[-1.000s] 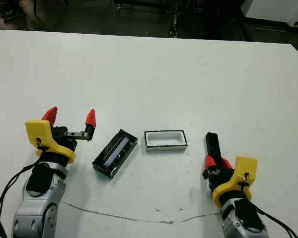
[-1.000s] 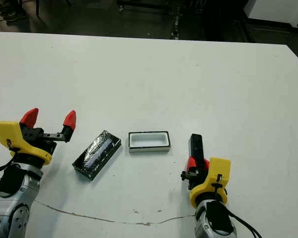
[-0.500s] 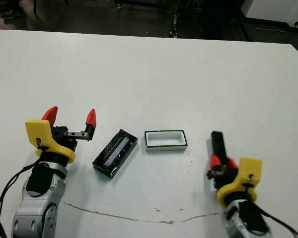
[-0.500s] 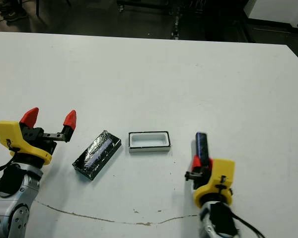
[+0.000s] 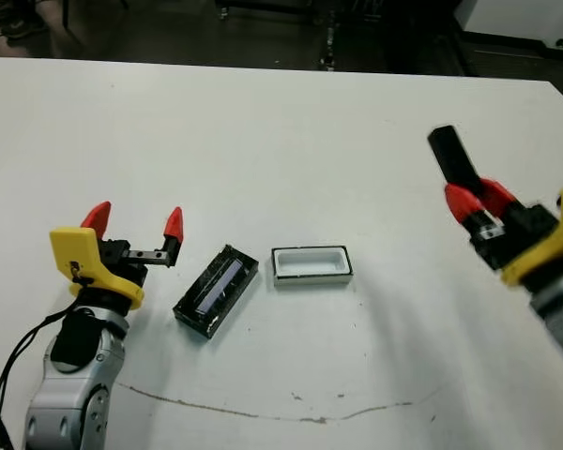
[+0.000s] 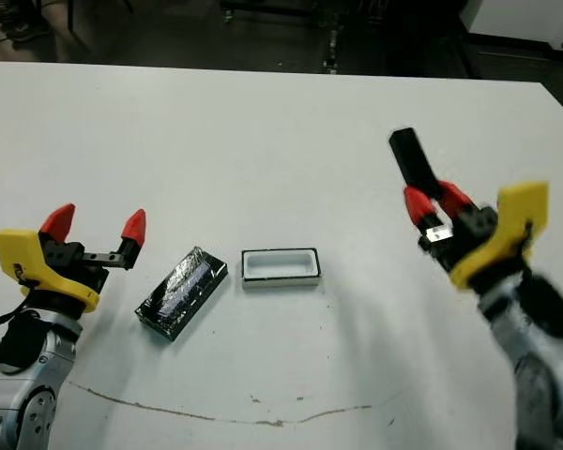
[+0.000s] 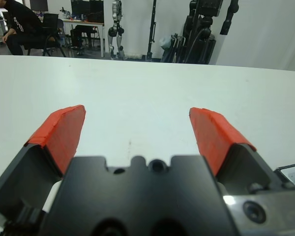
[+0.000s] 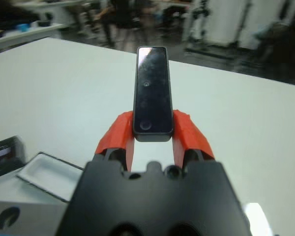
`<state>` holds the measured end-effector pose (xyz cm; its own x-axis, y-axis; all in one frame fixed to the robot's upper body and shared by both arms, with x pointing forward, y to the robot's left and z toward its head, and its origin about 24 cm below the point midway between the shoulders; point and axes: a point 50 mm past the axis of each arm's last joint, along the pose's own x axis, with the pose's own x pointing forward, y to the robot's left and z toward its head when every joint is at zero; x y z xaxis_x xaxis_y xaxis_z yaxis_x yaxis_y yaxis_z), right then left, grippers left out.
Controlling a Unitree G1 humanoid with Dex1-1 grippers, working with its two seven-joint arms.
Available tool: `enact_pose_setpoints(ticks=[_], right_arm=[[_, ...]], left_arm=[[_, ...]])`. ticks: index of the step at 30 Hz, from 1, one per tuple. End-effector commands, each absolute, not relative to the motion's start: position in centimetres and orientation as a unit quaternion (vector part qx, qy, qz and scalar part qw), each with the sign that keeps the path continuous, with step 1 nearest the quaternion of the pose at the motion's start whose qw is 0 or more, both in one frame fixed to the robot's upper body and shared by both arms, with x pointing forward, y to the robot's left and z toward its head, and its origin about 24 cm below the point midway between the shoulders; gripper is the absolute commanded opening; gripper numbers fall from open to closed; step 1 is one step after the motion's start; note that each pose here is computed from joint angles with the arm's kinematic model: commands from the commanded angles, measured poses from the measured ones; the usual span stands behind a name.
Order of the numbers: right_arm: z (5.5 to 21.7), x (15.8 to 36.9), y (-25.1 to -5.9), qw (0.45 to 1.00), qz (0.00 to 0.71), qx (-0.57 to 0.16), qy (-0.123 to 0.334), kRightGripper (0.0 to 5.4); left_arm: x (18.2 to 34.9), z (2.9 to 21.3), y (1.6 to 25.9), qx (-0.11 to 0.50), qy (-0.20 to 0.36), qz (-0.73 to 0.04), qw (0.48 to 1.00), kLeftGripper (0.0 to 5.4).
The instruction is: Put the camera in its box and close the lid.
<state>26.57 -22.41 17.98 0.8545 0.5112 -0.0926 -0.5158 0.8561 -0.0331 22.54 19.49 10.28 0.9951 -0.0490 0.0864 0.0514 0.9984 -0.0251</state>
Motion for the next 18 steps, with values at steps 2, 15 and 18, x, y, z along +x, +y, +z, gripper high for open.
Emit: enact_pose_setpoints(ticks=[2, 15, 18], right_arm=[[19.4, 28.4, -22.2, 0.925, 0.364, -0.063, 0.095, 1.64], [19.7, 31.2, -19.2, 0.787, 0.541, -0.226, 0.195, 1.64], [19.3, 31.4, -18.8, 0.756, 0.568, -0.244, 0.214, 1.64]], left_arm=[[22.5, 10.1, 19.5, -0.007, -0.035, -0.024, 0.999, 5.40], [22.5, 10.0, 19.3, -0.011, -0.035, -0.020, 0.999, 5.40], [22.5, 10.0, 19.3, -0.011, -0.036, -0.018, 0.999, 5.40]])
